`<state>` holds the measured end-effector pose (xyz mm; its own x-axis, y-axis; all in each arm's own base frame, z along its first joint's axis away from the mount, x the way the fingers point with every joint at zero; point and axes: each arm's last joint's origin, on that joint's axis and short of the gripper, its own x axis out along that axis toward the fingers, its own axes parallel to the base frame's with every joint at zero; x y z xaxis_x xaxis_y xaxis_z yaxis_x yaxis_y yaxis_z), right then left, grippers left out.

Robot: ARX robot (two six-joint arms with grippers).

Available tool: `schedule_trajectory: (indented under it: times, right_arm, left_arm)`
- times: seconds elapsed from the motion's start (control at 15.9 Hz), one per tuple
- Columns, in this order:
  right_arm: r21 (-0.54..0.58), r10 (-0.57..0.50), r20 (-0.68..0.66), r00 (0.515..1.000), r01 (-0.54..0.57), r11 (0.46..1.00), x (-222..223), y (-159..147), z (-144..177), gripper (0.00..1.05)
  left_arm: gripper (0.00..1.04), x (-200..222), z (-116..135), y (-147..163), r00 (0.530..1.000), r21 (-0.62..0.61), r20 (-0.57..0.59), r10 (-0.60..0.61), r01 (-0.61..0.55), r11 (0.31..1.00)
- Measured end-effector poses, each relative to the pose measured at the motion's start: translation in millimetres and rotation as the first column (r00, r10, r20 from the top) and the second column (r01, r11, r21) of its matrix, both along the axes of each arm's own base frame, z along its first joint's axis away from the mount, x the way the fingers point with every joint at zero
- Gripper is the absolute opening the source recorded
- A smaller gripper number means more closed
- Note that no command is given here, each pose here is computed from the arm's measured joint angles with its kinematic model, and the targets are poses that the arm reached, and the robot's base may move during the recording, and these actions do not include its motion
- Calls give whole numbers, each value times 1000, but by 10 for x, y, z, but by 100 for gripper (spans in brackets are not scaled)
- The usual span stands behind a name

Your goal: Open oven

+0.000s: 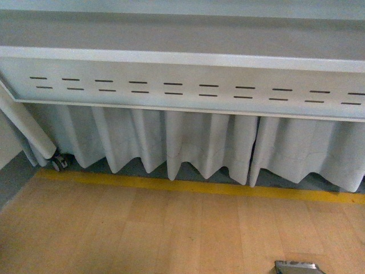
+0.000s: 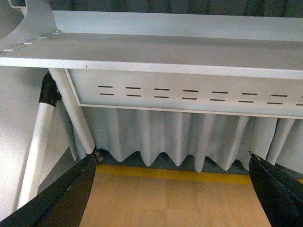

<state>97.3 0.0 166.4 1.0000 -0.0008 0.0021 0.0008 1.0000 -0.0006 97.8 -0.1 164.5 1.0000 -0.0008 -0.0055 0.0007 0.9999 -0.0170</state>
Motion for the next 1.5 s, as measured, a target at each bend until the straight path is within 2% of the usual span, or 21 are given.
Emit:
schedule_trajectory:
  times: [1.5]
  right_arm:
    - [-1, 0, 2, 1000, 0, 1000, 0, 0, 2, 98]
  left_arm:
    - [98, 0, 1, 0, 1000, 2, 1, 0, 0, 1000]
